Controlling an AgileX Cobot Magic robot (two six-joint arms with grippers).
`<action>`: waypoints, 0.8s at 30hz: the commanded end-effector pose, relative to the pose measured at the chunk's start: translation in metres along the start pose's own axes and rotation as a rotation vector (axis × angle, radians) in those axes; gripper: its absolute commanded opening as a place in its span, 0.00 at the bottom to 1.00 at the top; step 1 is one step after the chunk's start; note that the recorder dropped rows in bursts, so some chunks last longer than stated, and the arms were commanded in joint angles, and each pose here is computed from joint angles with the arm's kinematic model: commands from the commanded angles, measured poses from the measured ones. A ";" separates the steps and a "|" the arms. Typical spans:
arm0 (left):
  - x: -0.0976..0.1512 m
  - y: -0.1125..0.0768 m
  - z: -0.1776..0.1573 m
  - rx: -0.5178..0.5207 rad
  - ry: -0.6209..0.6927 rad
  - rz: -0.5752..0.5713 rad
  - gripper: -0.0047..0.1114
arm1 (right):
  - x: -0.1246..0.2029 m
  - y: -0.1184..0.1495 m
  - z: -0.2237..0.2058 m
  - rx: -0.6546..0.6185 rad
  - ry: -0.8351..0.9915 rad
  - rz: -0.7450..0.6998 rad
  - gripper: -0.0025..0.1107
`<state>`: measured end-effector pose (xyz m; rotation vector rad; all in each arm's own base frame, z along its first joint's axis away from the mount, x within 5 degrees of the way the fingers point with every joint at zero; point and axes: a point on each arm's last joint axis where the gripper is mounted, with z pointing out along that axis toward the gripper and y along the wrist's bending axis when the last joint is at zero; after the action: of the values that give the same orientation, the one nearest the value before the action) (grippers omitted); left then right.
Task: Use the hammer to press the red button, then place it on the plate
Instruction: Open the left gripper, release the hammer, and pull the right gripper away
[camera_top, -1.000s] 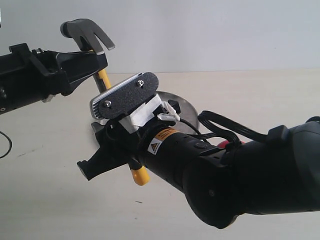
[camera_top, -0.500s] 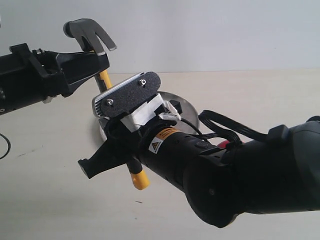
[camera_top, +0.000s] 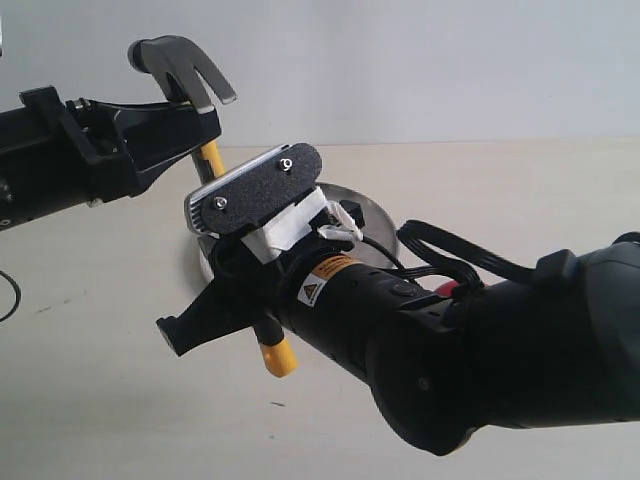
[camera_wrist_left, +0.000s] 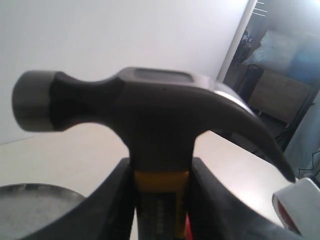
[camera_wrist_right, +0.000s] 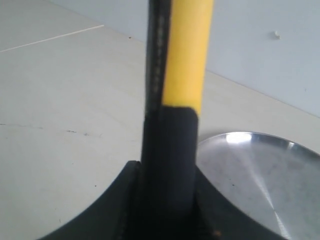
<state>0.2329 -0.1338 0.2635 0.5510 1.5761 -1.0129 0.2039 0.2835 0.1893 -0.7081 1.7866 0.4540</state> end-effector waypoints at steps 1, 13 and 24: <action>-0.012 -0.004 0.000 0.037 -0.076 0.024 0.06 | -0.002 -0.002 0.001 0.023 -0.008 0.020 0.02; -0.012 0.000 0.000 -0.014 -0.078 0.056 0.70 | -0.003 -0.006 0.000 0.069 -0.026 0.068 0.02; -0.013 0.000 -0.001 -0.015 -0.076 0.137 0.69 | -0.047 -0.030 -0.039 0.232 -0.081 0.136 0.02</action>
<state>0.2377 -0.1309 0.2702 0.5800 1.4954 -0.9018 0.2036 0.2593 0.2176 -0.4765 1.8917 0.4041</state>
